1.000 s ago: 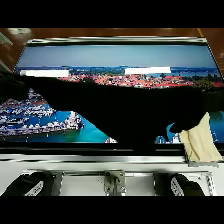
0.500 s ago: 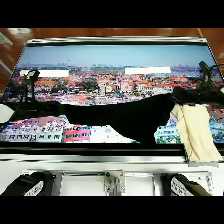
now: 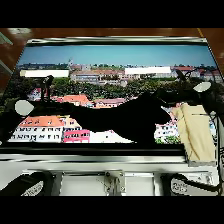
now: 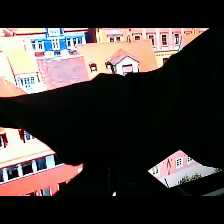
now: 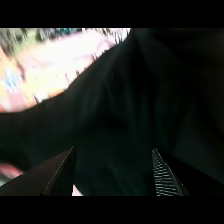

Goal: Fold the shirts.

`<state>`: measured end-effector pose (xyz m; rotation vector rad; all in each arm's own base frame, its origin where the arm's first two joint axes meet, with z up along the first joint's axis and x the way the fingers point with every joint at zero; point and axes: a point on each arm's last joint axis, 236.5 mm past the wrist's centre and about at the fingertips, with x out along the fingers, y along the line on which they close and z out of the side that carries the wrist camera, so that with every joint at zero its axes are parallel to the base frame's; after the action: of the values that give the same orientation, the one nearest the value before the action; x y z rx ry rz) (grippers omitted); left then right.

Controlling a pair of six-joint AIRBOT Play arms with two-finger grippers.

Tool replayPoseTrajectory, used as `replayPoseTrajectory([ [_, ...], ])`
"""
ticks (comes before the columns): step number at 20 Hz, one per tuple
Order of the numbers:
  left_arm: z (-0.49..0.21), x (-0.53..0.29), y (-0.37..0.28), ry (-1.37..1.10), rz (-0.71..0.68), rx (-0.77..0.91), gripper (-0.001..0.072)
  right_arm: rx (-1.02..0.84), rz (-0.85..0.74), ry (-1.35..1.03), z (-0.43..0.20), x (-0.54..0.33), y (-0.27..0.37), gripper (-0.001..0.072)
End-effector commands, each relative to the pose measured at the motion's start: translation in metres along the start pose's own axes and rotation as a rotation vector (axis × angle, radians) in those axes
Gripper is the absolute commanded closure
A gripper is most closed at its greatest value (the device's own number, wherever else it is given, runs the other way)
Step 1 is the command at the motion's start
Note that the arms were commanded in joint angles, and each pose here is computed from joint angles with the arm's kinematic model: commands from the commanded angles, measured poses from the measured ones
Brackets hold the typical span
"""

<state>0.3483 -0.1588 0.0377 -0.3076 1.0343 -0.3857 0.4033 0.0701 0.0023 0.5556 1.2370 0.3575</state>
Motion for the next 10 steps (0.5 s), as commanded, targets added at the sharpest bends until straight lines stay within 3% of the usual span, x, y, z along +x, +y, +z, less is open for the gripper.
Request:
replayPoseTrajectory([
  [1,-0.003,-0.001,-0.001,0.010,-0.004,0.015,0.0670,-0.004,-0.298,0.255,-0.062,-0.071,-0.075,0.0120],
  [2,-0.006,-0.001,-0.001,0.023,-0.005,0.015,0.0670,0.073,-0.396,0.294,-0.082,-0.092,-0.103,0.0120],
  [3,-0.008,-0.001,-0.001,0.032,-0.005,0.015,0.0670,0.137,-0.391,0.307,-0.101,-0.095,-0.112,0.0118],
  [4,-0.010,-0.001,-0.001,0.042,-0.006,0.014,0.0671,0.183,-0.331,0.316,-0.119,-0.085,-0.110,0.0045],
  [8,-0.015,-0.001,-0.002,0.063,-0.008,0.014,0.0670,0.334,-0.113,0.368,-0.184,-0.018,-0.088,0.0035],
  [10,-0.015,-0.001,-0.002,0.063,-0.008,0.014,0.0670,0.340,-0.094,0.364,-0.197,0.006,-0.081,0.0035],
])
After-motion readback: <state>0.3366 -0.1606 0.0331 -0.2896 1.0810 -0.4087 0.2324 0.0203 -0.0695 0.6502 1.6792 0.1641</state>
